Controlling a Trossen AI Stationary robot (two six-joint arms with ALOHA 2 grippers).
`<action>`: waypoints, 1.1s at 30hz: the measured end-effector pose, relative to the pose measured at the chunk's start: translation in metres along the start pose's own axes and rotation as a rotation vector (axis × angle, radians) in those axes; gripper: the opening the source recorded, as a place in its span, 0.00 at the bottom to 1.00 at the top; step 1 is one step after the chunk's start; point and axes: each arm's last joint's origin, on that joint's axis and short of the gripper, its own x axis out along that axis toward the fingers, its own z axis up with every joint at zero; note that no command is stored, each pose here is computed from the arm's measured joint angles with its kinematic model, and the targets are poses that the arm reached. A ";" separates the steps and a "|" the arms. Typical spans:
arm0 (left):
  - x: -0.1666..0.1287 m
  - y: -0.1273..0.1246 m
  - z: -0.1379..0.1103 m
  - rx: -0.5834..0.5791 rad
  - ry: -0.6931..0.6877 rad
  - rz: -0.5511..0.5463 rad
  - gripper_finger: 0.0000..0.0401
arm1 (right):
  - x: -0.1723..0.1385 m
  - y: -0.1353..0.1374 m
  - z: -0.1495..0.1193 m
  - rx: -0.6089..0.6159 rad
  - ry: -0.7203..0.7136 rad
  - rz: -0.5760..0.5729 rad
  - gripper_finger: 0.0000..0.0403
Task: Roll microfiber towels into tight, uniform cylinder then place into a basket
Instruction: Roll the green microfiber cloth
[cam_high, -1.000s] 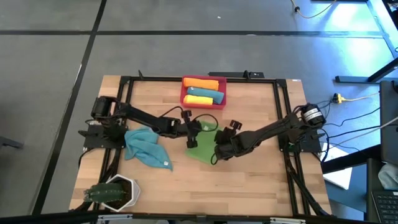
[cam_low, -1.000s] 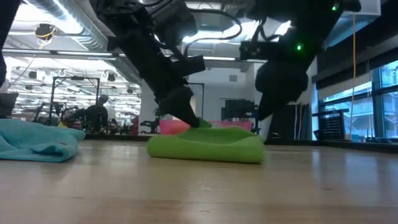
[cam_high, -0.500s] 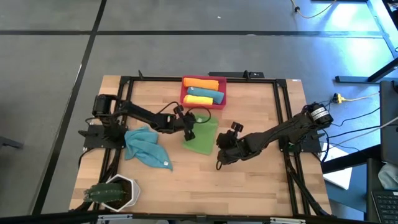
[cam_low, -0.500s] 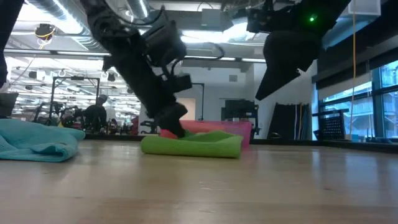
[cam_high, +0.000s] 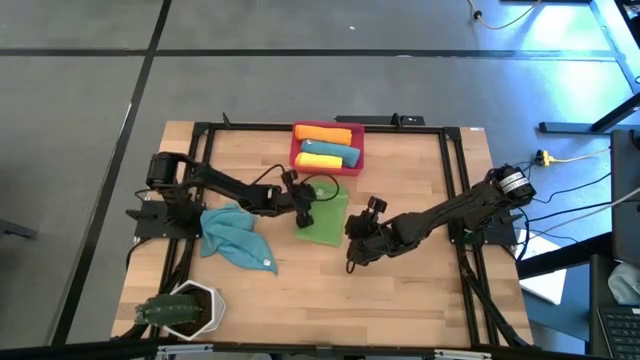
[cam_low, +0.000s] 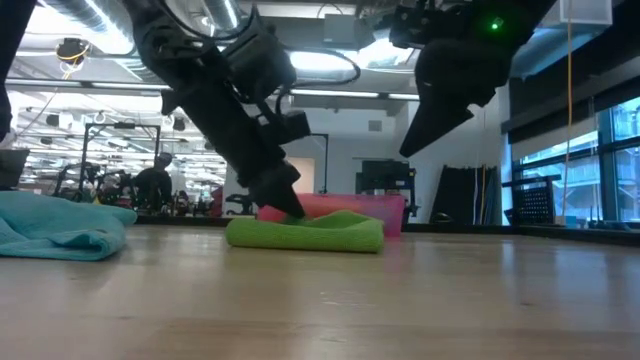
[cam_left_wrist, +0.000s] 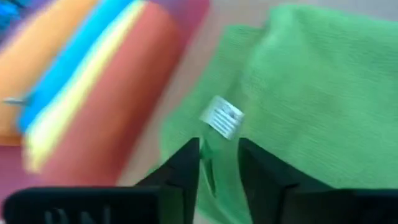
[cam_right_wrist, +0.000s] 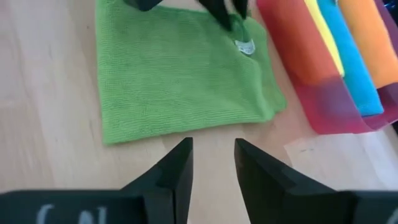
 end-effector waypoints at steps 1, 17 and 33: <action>-0.001 0.001 0.002 -0.001 -0.006 0.026 0.27 | 0.000 0.000 0.000 0.000 0.001 0.003 0.30; -0.056 -0.018 0.016 0.030 -0.056 -0.179 0.37 | 0.018 0.009 0.000 0.038 -0.127 0.225 0.30; -0.052 -0.066 -0.013 0.083 0.031 -0.268 0.37 | 0.107 -0.085 -0.017 0.300 -0.262 0.247 0.16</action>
